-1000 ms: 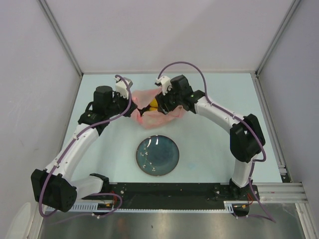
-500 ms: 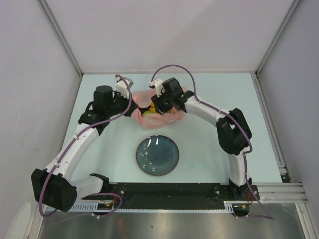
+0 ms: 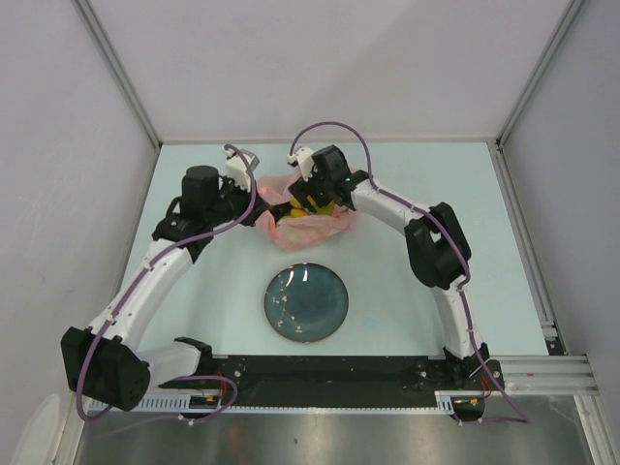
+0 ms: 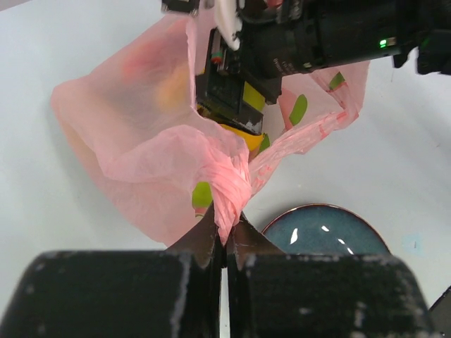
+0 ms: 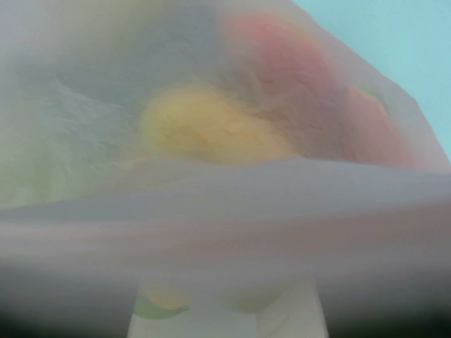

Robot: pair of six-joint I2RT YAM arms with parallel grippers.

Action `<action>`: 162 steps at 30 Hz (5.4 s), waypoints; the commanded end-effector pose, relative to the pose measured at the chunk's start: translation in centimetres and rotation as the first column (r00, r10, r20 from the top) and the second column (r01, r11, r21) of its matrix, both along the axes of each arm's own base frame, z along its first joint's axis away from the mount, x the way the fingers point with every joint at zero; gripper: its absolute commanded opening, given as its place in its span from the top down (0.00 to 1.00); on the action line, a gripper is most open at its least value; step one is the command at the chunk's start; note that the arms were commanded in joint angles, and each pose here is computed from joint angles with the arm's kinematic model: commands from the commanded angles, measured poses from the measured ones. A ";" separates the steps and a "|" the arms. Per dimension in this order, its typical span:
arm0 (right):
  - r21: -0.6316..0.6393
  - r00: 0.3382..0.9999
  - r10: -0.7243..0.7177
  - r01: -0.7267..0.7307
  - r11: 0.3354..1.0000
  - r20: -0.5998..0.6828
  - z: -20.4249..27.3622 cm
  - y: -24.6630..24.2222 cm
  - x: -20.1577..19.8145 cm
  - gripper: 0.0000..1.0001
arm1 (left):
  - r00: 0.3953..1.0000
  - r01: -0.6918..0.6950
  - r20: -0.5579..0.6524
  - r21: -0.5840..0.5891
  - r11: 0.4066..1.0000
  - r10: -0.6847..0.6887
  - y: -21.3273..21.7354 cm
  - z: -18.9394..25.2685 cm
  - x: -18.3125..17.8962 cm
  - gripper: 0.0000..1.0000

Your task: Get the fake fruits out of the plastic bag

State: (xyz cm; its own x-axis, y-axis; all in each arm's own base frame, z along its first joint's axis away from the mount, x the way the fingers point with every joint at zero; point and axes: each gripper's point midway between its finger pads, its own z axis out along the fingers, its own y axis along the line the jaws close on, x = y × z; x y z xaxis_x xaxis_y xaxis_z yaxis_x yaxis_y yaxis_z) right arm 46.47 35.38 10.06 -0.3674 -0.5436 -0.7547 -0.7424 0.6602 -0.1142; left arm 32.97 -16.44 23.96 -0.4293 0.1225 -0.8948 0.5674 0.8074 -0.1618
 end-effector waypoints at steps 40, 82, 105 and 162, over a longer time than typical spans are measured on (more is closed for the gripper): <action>-0.104 0.980 0.199 -0.197 0.975 0.008 0.0 -2.4 -13.5 0.52 | 0.999 0.028 -0.029 -0.039 0.999 -0.029 0.2 -1.8 -2.8 1.00; 0.029 0.987 0.160 -0.159 0.987 -0.030 -1.2 7.1 -5.9 0.05 | 1.000 0.013 -0.016 -0.052 0.999 -0.014 0.7 -1.4 -1.8 1.00; 0.043 0.972 0.227 -0.225 0.973 -0.068 -1.1 7.5 -6.5 0.52 | 1.000 0.012 0.018 -0.030 0.999 -0.011 1.1 -0.1 -0.8 1.00; 0.277 0.532 0.281 -0.091 0.957 -0.798 -4.5 6.0 -28.0 0.71 | 1.000 0.009 0.023 0.010 1.000 -0.009 2.2 -2.2 -1.9 1.00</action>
State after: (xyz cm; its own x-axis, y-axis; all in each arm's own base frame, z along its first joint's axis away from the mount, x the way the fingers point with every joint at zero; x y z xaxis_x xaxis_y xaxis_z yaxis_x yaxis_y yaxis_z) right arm 17.93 40.34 5.73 -0.7797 -0.5734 -0.2516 -0.5437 0.4206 0.7263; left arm 31.08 -14.46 20.92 -0.4493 0.1394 -0.8824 0.5696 0.8056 -0.1628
